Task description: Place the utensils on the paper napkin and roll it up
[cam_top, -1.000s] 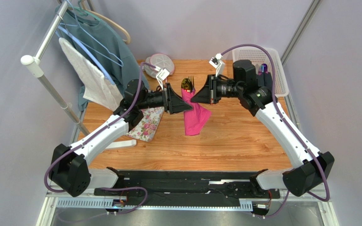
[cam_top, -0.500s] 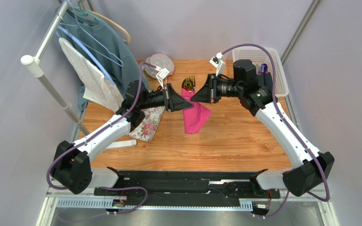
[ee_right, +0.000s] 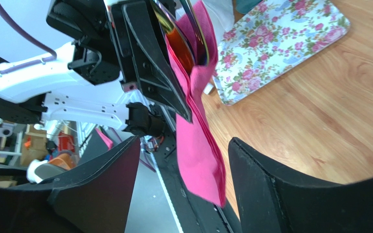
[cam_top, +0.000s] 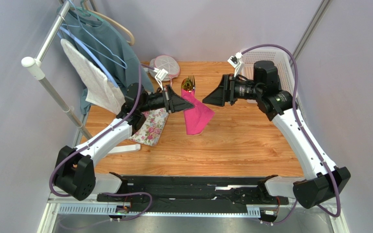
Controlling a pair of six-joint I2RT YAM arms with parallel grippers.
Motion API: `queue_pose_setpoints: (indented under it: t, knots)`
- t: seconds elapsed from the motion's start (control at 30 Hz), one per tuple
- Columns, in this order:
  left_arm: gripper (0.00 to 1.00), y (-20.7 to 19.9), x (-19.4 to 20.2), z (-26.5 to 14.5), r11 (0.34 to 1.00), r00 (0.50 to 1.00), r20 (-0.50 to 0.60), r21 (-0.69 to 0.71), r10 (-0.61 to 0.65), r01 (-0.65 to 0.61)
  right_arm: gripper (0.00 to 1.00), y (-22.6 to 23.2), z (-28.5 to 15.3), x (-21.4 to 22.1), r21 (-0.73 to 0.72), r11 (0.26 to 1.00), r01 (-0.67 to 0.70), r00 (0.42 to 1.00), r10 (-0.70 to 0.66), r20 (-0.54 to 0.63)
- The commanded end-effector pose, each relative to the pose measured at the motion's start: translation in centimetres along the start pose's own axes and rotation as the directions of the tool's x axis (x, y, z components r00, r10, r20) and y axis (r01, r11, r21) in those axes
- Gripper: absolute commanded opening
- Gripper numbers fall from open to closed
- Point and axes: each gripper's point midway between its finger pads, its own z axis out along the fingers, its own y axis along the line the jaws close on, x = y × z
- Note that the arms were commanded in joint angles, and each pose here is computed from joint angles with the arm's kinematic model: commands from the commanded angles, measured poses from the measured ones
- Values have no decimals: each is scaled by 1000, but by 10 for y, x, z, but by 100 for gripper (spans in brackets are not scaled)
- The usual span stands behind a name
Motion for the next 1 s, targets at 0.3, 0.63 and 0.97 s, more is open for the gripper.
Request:
queue_pose_setpoints:
  t: [0.3, 0.63, 0.97]
  knots:
    - [0, -45, -20, -11, 987, 994, 43, 122, 103, -108, 59, -5, -24, 46, -6, 994, 106, 989, -106, -98]
    - [0, -54, -25, -10, 982, 993, 51, 154, 106, -112, 0, -9, -22, 54, -30, 990, 135, 983, -138, -119]
    - [0, -76, -28, -14, 970, 996, 43, 227, 81, -89, 0, -26, -8, 52, -52, 982, 180, 977, -185, -106]
